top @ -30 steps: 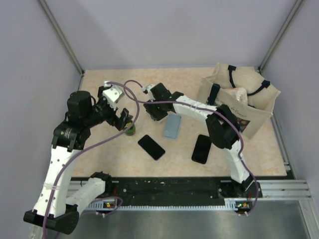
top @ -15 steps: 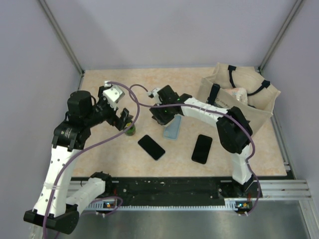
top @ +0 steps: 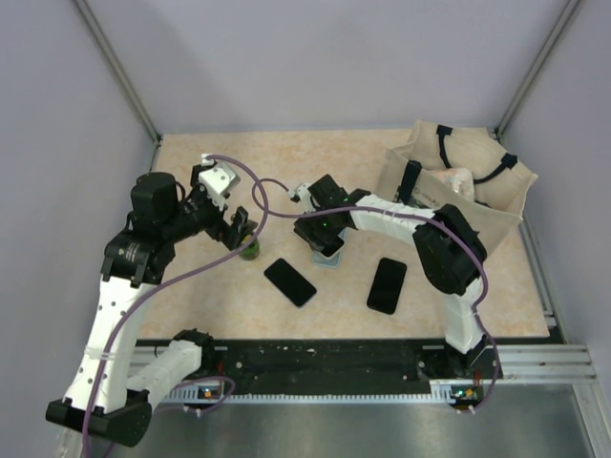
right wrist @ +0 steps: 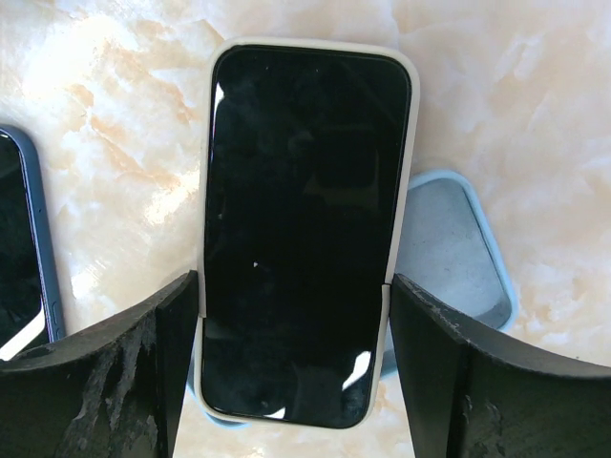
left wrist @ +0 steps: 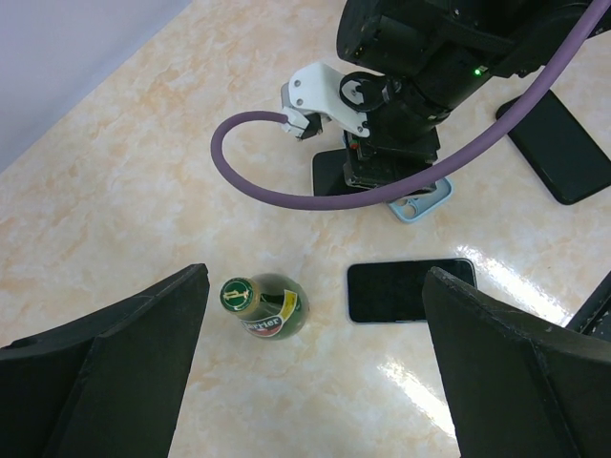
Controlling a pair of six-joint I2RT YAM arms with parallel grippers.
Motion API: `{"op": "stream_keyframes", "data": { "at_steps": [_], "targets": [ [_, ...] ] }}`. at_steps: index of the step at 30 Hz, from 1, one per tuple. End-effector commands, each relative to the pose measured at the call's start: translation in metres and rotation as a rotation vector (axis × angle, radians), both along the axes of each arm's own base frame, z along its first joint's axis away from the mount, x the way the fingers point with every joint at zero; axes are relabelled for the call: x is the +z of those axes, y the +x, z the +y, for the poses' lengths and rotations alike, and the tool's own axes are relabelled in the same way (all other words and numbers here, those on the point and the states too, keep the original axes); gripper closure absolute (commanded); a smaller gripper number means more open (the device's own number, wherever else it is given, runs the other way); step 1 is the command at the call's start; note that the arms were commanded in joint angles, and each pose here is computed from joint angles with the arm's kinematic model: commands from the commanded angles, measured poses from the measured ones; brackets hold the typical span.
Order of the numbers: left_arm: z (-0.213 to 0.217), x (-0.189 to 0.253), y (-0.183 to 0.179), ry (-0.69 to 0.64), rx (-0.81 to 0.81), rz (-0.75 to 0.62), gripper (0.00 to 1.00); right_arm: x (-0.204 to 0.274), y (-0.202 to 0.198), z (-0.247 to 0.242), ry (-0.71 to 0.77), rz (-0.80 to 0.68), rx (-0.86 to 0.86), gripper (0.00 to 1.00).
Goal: Take the phone out of the phone case
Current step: Pick up the phone at the center of the board.
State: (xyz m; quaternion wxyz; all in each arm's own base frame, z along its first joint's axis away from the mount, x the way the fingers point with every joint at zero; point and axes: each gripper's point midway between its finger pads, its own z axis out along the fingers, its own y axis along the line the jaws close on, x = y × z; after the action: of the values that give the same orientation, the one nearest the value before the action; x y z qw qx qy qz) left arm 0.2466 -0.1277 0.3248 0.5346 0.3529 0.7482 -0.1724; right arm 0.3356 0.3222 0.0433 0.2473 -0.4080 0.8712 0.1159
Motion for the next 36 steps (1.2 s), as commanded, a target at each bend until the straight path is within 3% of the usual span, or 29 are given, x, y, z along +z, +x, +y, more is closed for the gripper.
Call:
{"op": "stream_keyframes", "data": {
  "at_steps": [1, 14, 20, 24, 36],
  "targets": [
    [-0.002, 0.008, 0.002, -0.019, -0.009, -0.033, 0.01, -0.001, 0.01, 0.014, 0.042, -0.025, 0.032, 0.8],
    [-0.001, 0.007, 0.001, -0.015, -0.009, -0.035, 0.01, -0.013, 0.01, 0.016, 0.037, 0.007, 0.001, 0.43],
    [-0.001, 0.008, 0.001, -0.016, -0.009, -0.035, 0.01, -0.014, 0.014, 0.016, 0.021, -0.003, -0.02, 0.39],
    [-0.001, 0.008, 0.001, -0.016, -0.009, -0.035, 0.01, -0.018, 0.015, 0.017, 0.008, -0.006, -0.027, 0.28],
    [0.0, 0.008, 0.0, -0.011, -0.001, -0.036, 0.01, -0.025, 0.017, 0.021, -0.029, -0.023, -0.032, 0.24]
  ]
}}
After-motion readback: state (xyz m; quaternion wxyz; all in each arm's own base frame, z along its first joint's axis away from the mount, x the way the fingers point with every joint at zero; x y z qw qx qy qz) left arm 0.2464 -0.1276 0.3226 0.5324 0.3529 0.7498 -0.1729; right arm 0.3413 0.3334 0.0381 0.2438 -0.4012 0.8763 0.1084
